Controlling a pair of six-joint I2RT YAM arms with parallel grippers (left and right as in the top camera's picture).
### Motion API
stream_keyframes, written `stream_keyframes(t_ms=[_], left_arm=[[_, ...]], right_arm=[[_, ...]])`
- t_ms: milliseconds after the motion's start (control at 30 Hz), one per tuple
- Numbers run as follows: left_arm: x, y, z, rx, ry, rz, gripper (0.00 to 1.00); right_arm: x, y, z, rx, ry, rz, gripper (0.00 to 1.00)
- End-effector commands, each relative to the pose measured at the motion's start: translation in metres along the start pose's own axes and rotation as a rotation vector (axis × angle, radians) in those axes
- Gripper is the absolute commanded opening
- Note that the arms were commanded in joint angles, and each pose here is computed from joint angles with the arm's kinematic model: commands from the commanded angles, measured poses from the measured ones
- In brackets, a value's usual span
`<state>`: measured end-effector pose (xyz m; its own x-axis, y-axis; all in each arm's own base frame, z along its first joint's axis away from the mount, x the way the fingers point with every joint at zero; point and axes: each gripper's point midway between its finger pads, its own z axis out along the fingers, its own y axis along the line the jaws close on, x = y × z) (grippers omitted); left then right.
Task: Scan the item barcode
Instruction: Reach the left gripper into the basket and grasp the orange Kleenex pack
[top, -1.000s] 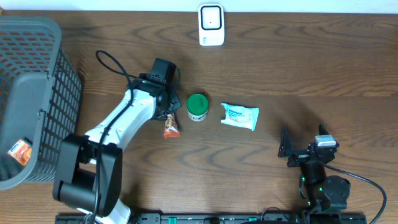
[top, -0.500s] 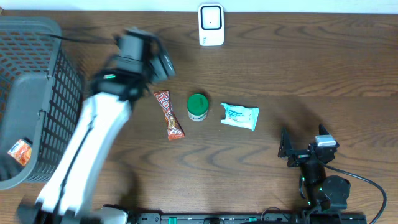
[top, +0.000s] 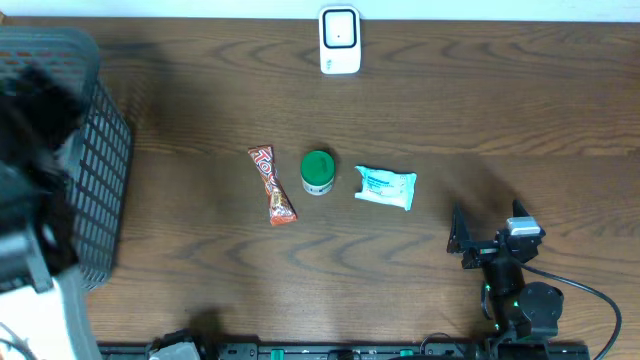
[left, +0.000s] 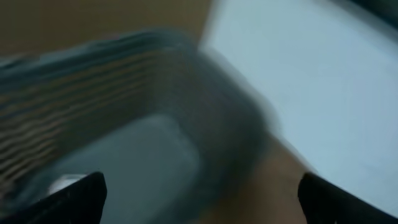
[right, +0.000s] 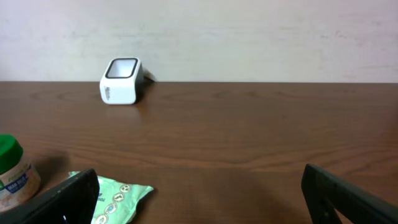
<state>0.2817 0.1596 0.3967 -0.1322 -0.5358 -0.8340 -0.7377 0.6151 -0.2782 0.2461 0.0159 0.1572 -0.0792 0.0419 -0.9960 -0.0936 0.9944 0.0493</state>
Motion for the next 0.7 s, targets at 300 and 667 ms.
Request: stream_keyframes(t_ms=[300, 667], left_arm=[[0.061, 0.15, 0.073, -0.507, 0.31, -0.312, 0.98], [0.146, 0.19, 0.145, -0.551, 0.541, -0.035, 0.98]], right_arm=[[0.001, -0.002, 0.0, 0.008, 0.003, 0.011, 0.99], [0.001, -0.002, 0.0, 0.007, 0.003, 0.01, 0.99]])
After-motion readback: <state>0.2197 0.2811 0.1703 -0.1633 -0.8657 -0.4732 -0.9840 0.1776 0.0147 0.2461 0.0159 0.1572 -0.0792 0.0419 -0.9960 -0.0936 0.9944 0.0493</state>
